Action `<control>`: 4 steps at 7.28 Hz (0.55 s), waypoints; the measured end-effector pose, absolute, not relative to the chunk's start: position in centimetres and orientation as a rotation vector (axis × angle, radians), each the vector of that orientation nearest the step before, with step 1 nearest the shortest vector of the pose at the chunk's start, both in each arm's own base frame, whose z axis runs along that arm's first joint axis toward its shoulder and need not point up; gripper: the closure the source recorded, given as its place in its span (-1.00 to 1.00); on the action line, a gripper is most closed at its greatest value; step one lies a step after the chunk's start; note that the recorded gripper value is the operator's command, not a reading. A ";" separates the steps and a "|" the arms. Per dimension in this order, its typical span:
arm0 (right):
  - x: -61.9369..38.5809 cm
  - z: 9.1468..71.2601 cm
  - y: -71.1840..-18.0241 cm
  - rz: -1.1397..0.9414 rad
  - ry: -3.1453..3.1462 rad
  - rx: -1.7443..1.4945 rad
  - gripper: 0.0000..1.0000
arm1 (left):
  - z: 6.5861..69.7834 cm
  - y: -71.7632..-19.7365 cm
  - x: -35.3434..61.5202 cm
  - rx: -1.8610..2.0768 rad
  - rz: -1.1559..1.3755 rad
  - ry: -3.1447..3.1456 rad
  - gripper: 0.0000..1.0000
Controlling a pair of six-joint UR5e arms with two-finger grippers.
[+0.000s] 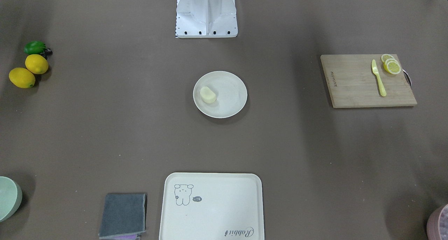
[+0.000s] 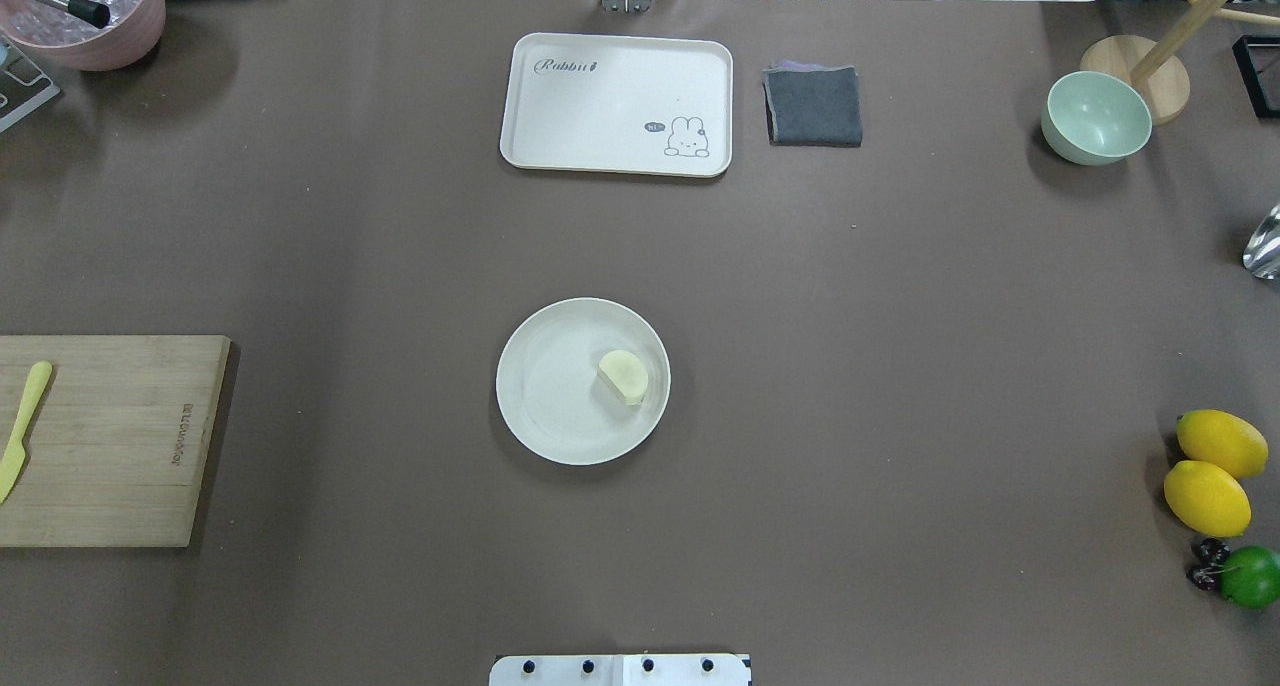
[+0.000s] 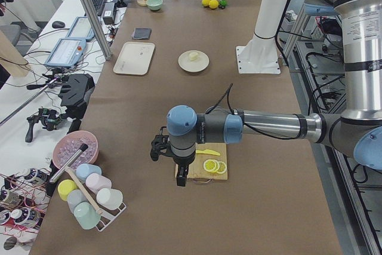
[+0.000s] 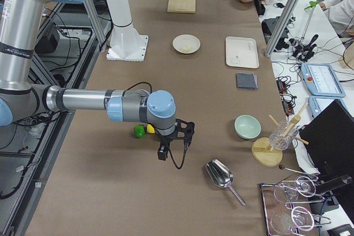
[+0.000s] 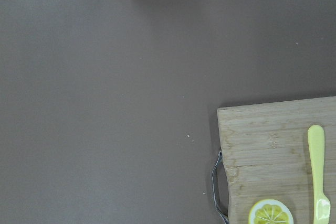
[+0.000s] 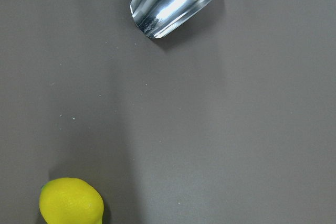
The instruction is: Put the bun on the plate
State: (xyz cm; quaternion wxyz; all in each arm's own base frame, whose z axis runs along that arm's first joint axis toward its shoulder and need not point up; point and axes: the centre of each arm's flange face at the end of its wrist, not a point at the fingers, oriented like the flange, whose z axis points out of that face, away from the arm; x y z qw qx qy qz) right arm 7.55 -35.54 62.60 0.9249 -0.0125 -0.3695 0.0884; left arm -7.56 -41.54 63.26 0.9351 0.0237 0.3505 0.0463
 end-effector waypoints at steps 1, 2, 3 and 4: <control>7.5 62.6 -35.6 0.181 -0.759 -0.025 -1.00 | 63.3 -41.5 -7.6 0.048 0.094 0.717 -0.95; 7.5 62.6 -35.6 0.180 -0.759 -0.025 -1.00 | 63.2 -41.5 -7.6 0.050 0.094 0.717 -0.95; 7.5 62.6 -35.6 0.180 -0.759 -0.026 -1.00 | 63.1 -41.5 -7.6 0.052 0.096 0.717 -0.95; 7.5 62.6 -35.6 0.180 -0.759 -0.027 -1.00 | 63.0 -41.5 -7.6 0.055 0.098 0.717 -0.95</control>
